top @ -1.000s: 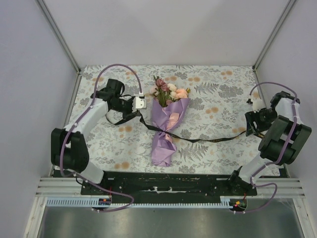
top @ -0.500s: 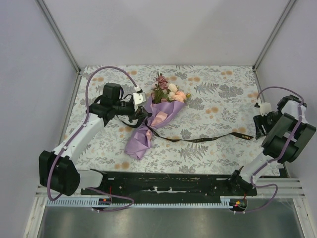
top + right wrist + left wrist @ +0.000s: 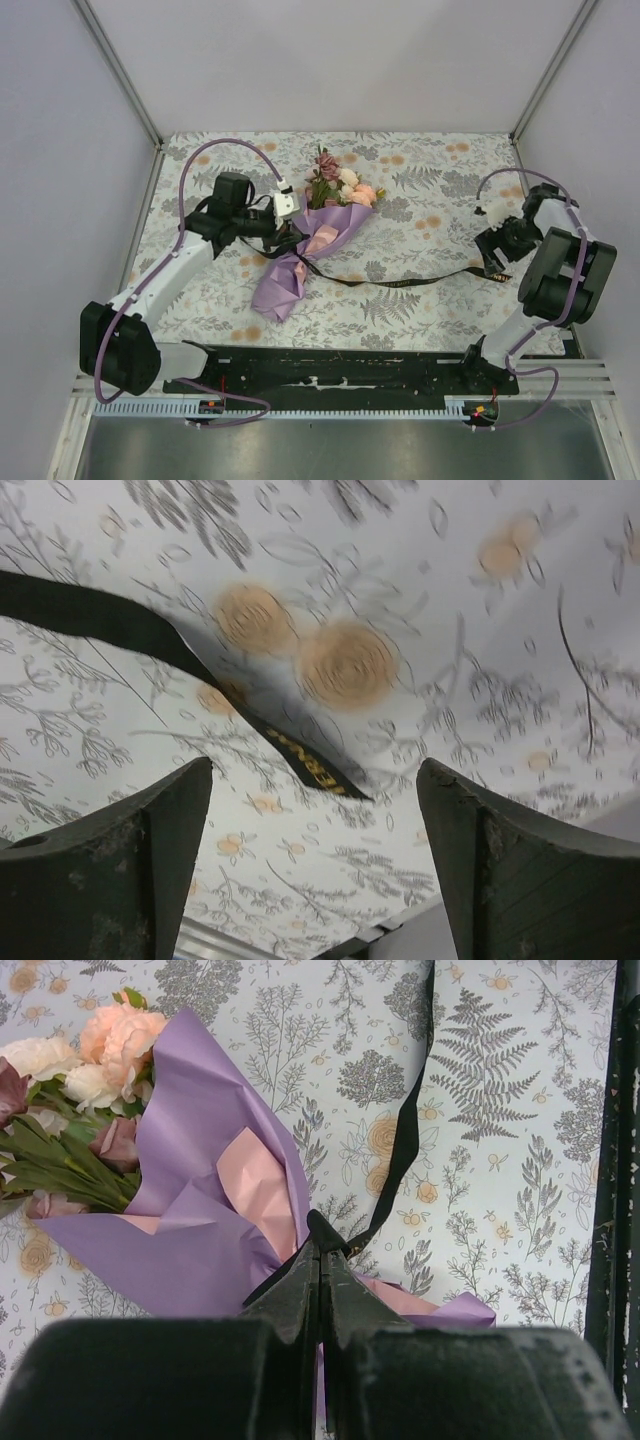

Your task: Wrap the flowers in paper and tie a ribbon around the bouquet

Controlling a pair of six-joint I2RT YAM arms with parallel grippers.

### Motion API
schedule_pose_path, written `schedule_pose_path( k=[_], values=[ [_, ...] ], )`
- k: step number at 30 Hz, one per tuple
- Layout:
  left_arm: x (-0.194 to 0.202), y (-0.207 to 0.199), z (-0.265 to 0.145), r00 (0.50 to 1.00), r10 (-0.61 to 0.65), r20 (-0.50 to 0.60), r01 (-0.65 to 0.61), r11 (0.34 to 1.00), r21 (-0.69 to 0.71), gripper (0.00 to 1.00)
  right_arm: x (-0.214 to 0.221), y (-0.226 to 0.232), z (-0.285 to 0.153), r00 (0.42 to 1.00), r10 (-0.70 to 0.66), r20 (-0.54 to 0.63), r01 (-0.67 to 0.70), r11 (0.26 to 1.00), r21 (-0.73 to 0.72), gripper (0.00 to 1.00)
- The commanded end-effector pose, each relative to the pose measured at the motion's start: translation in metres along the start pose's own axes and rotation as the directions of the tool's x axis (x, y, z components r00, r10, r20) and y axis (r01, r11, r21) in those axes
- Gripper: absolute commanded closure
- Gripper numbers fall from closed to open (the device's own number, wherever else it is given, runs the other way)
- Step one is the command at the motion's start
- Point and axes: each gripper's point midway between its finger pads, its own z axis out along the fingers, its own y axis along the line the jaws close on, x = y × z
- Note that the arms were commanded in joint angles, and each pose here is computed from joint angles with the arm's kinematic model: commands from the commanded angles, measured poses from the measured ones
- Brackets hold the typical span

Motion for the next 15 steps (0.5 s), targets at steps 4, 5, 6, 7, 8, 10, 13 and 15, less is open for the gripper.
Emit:
schedule_pose_path(
  k=[4, 5, 6, 7, 8, 10, 13, 15],
  values=[
    [0.02, 0.001, 0.003, 0.997, -0.047, -0.067, 0.045, 0.998, -0.033, 0.98, -0.029, 0.015, 0.034, 0.988, -0.156, -0.001, 0.156, 0.987, -0.034, 0.14],
    [0.022, 0.002, 0.003, 0.996, -0.053, -0.074, 0.05, 0.998, -0.038, 0.98, -0.029, 0.017, 0.039, 0.987, -0.163, -0.008, 0.163, 0.986, -0.042, 0.16],
    [0.021, 0.003, 0.002, 0.995, -0.061, -0.074, 0.058, 0.997, -0.046, 0.98, -0.028, 0.021, 0.043, 0.984, -0.176, -0.017, 0.175, 0.983, -0.052, 0.18],
    [0.019, 0.003, 0.002, 0.996, -0.064, -0.068, 0.061, 0.997, -0.045, 0.98, -0.028, 0.024, 0.046, 0.982, -0.188, -0.027, 0.186, 0.981, -0.062, 0.21],
    [0.014, 0.002, 0.002, 0.996, -0.066, -0.056, 0.064, 0.997, -0.039, 0.98, -0.026, 0.027, 0.049, 0.98, -0.195, -0.035, 0.192, 0.979, -0.069, 0.23],
    [0.007, 0.001, 0.007, 0.997, -0.066, -0.048, 0.064, 0.997, -0.031, 0.98, -0.026, 0.027, 0.053, 0.976, -0.212, -0.044, 0.209, 0.976, -0.066, 0.32],
    [-0.002, 0.0, 0.019, 0.997, -0.061, -0.038, 0.061, 0.998, -0.014, 0.98, -0.024, 0.024, 0.057, 0.975, -0.213, -0.065, 0.209, 0.976, -0.063, 0.58],
    [-0.008, -0.004, 0.03, 0.998, -0.053, -0.03, 0.053, 0.999, 0.006, 0.98, -0.022, 0.019, 0.059, 0.974, -0.208, -0.088, 0.204, 0.977, -0.056, 0.84]
  ],
)
